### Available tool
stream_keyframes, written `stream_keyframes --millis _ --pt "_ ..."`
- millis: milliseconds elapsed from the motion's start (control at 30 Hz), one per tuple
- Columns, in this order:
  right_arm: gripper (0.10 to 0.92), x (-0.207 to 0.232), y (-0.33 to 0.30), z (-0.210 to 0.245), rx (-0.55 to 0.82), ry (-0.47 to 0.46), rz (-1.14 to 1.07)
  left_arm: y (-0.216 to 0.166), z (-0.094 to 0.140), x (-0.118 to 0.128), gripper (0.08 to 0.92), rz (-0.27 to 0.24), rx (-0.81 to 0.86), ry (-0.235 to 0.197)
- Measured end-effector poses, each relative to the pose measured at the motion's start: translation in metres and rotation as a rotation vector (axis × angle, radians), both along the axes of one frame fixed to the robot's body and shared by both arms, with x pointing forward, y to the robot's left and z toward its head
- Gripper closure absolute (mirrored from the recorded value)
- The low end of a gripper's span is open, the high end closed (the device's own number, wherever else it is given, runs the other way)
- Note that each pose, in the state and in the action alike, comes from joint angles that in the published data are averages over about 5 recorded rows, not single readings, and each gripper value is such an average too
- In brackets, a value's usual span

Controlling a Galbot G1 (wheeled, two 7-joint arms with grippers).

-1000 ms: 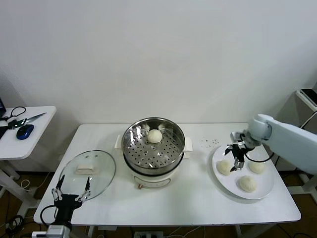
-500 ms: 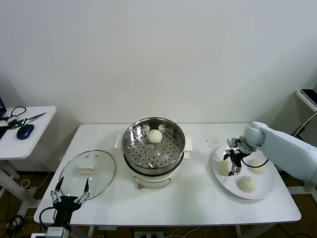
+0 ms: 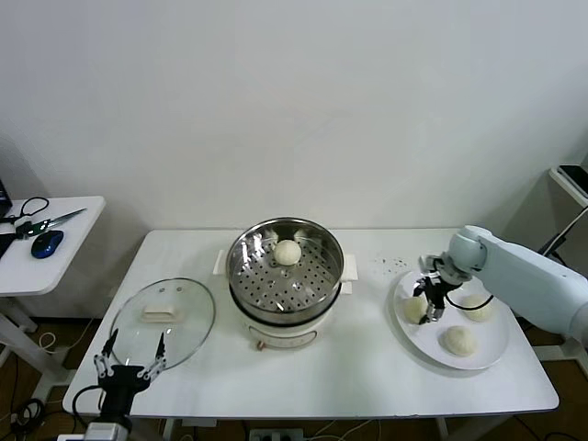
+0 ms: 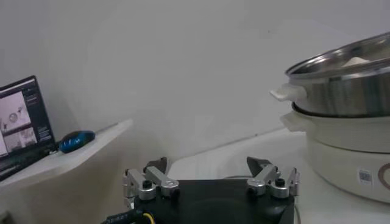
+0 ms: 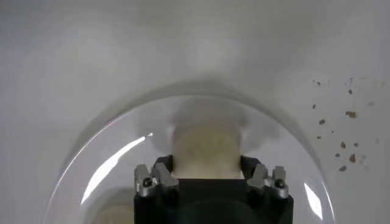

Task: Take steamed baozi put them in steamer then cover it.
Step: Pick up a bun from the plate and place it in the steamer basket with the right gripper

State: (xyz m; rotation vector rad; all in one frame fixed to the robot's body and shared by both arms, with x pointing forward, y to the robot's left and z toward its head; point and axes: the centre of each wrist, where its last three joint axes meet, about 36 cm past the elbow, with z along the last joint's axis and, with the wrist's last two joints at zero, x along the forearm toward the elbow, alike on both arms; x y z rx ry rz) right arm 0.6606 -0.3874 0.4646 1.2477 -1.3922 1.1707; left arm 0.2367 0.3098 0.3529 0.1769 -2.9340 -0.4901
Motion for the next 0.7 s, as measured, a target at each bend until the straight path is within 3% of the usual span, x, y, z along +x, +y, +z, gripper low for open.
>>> stream_keyframes --millis 333,700 --pt "0.335 0.037 0.024 0.107 0.061 -0.102 0.004 -0.004 0.005 -0.001 0.177 -0.013 -0.002 -0.006" --pt "0.335 0.065 0.127 0.230 0.169 -0.181 0.076 -0.014 0.008 0.001 0.177 -0.043 -0.010 -0.019"
